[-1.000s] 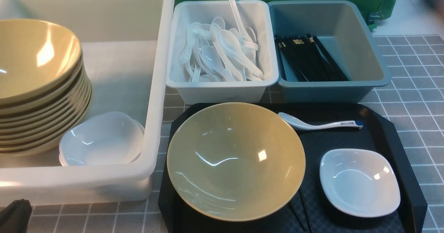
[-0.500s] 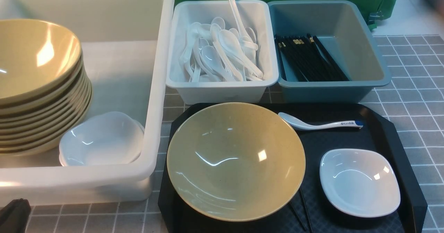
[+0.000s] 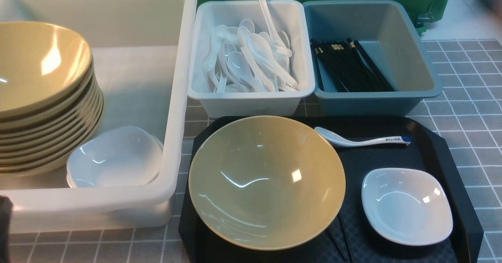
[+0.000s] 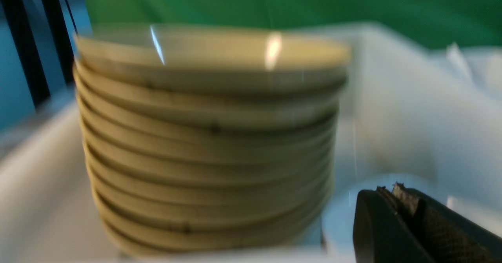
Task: On grey table put chopsticks spoon bowls plates into blue grey white boxes.
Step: 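Grasp the large bowl on the tray by its rim, then place the tan bowl onto the bowl stack in the left bin with the left gripper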
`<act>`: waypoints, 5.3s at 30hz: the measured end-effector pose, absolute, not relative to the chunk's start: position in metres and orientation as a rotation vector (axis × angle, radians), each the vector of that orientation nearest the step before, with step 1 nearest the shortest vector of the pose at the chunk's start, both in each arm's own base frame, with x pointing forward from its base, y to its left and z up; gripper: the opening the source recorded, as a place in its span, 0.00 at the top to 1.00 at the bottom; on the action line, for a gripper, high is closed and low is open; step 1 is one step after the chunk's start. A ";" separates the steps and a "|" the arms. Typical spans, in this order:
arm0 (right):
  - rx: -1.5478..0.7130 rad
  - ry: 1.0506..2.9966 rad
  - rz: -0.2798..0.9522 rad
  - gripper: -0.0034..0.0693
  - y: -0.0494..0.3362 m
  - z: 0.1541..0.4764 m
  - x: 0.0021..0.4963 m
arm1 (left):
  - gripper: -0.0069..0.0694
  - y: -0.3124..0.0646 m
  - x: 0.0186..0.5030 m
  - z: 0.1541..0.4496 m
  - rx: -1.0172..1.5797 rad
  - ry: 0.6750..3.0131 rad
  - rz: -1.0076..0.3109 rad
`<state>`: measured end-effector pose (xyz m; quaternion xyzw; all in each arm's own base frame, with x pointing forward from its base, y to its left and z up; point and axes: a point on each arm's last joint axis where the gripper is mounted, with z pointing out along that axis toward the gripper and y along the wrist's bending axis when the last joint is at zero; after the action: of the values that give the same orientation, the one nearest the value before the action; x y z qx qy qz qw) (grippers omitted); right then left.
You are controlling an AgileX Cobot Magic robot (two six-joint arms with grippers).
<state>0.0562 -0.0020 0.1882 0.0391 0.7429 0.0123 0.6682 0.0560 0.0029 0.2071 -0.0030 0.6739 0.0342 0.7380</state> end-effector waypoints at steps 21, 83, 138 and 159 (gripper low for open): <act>0.092 0.880 0.152 0.67 0.000 0.287 0.029 | 0.92 0.002 0.028 0.346 -0.152 0.919 -0.198; -0.377 2.057 0.076 0.91 0.020 0.249 0.082 | 0.23 -0.238 0.319 0.275 1.059 2.696 -0.067; -0.366 2.050 0.077 0.89 0.020 0.248 0.083 | 0.70 0.145 0.293 0.364 -0.417 2.369 -0.032; -0.315 2.060 0.107 0.87 0.020 0.248 0.083 | 0.66 0.117 0.271 0.383 -0.483 2.264 -0.096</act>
<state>0.0829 0.0195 0.2477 -0.1304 0.8529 0.0444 0.5035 0.2710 0.1174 0.3833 -0.1908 0.8952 -0.0379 0.4010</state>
